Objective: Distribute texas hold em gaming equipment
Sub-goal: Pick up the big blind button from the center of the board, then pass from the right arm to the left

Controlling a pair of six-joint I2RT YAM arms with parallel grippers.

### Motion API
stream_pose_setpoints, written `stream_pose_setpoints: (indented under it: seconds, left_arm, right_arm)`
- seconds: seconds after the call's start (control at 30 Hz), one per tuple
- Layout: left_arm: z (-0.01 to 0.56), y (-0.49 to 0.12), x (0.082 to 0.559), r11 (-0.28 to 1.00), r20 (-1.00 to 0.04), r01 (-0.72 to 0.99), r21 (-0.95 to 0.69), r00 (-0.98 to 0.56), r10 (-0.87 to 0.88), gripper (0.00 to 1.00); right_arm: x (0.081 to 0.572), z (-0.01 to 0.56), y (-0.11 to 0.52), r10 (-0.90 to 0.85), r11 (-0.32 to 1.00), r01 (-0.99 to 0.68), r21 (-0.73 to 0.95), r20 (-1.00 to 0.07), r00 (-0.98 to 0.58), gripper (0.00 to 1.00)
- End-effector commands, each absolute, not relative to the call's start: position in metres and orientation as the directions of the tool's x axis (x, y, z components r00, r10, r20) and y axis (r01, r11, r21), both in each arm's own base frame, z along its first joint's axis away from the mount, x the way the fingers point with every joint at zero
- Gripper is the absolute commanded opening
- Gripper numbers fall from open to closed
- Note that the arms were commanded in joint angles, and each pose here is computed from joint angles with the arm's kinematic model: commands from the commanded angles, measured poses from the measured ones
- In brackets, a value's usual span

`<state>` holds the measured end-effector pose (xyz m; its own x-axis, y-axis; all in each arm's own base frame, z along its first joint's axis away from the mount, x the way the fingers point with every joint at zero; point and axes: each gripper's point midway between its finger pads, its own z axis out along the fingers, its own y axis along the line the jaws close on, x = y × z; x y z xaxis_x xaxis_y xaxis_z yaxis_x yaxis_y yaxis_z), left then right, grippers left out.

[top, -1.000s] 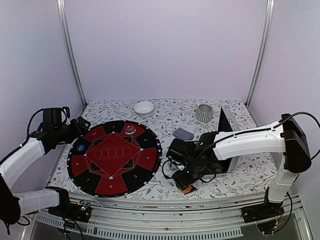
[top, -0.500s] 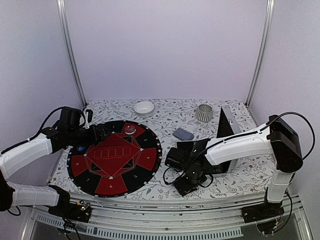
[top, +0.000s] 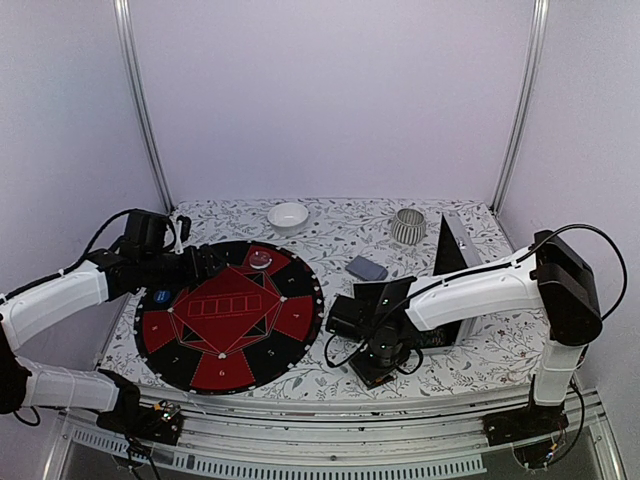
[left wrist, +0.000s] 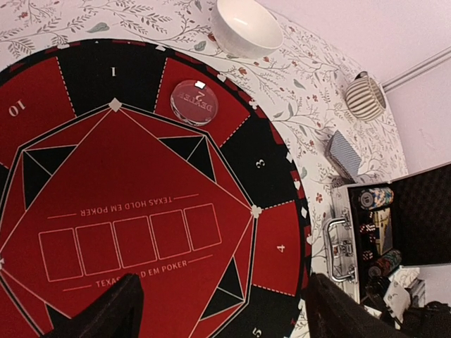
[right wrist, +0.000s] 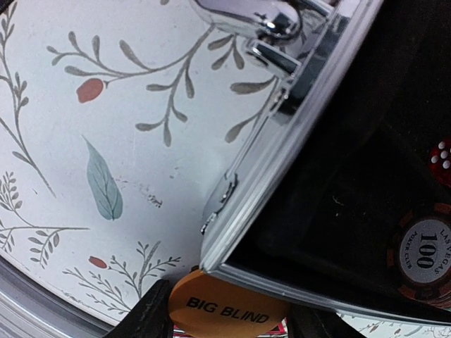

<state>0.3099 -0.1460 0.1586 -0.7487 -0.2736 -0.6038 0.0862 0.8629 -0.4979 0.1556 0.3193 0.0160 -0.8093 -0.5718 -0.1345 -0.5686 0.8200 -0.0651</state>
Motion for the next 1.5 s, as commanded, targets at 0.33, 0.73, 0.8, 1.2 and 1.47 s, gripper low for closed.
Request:
stream_pose_setpoints:
  seconds: [0.33, 0.73, 0.8, 1.2, 1.47]
  left_arm:
    - [0.167, -0.156, 0.313, 0.866, -0.629, 0.131, -0.483, -0.74, -0.239, 0.81]
    - [0.214, -0.266, 0.264, 0.618, -0.648, 0.504, -0.603, -0.761, -0.012, 0.77]
    - [0.23, -0.294, 0.245, 0.488, -0.641, 0.57, -0.661, -0.767, 0.028, 0.77]
    - [0.265, -0.348, 0.215, 0.314, -0.707, 0.691, -0.651, -0.703, 0.081, 0.86]
    - [0.242, -0.357, 0.222, 0.377, -0.675, 0.669, -0.64, -0.724, 0.14, 0.66]
  right_arm:
    - [0.169, 0.047, 0.33, -0.589, 0.805, -0.588, -0.078, -0.217, -0.778, 0.41]
    - [0.198, 0.189, 0.389, -0.532, 0.637, -0.769, -0.048, -0.749, -0.394, 0.35]
    - [0.201, 0.213, 0.397, -0.503, 0.592, -0.8, -0.093, -0.819, -0.277, 0.35]
    - [0.216, 0.264, 0.436, -0.447, 0.506, -0.813, -0.288, -0.894, 0.038, 0.33]
    - [0.216, 0.247, 0.444, -0.489, 0.494, -0.811, -0.313, -0.872, 0.038, 0.33]
